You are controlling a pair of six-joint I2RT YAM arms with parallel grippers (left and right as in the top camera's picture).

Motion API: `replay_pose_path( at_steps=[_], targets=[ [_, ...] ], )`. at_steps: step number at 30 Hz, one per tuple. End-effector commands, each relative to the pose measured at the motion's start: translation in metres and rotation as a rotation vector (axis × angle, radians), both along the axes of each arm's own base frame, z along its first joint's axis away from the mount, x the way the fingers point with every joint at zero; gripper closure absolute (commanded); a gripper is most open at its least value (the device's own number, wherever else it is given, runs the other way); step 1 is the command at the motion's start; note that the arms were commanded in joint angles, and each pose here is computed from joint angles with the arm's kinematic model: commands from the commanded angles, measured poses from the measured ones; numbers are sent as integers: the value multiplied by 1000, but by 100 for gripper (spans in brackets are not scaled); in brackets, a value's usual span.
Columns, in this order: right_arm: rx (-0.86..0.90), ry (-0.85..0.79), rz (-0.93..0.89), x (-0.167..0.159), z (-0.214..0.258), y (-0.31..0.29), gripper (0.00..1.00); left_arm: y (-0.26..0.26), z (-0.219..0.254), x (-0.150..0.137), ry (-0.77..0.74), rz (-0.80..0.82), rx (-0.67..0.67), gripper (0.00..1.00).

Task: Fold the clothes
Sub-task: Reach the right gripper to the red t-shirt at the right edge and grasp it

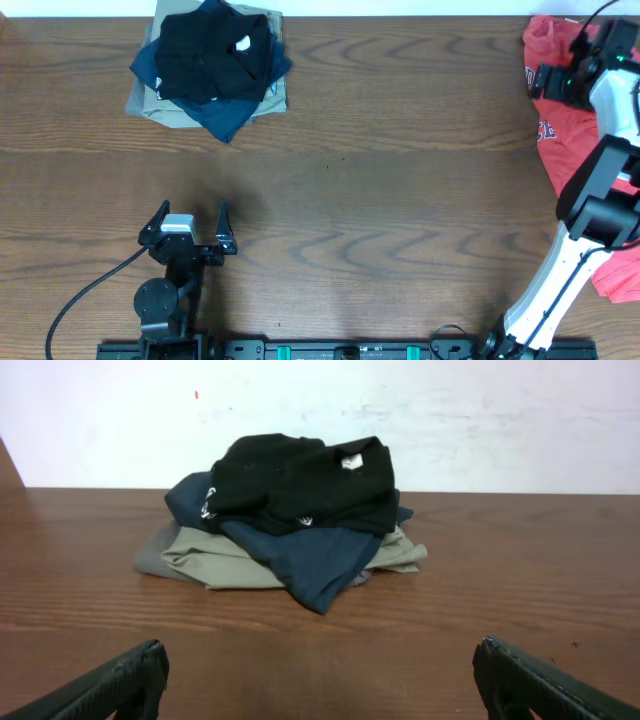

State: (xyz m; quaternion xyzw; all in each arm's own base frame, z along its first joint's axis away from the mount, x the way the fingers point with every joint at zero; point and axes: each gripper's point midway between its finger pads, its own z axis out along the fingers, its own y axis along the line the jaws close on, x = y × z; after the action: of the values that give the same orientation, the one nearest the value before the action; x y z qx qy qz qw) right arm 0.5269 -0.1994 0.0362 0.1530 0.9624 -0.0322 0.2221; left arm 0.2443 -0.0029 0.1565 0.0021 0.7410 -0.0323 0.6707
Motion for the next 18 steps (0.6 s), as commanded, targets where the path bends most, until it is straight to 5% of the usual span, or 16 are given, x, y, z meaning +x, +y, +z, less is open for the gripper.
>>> replay_pose_path(
  at_steps=[1, 15, 18],
  targets=[
    [-54, 7, -27, -2, 2, -18, 1, 0, -17, 0, 43, -3, 9, 2],
    [-21, 81, -23, -11, -35, -14, 6, 0, -17, 0, 43, -2, 9, 2],
    [-21, 81, -20, -10, -36, -12, 16, 0, -17, 0, 43, -3, 9, 2]
  ],
)
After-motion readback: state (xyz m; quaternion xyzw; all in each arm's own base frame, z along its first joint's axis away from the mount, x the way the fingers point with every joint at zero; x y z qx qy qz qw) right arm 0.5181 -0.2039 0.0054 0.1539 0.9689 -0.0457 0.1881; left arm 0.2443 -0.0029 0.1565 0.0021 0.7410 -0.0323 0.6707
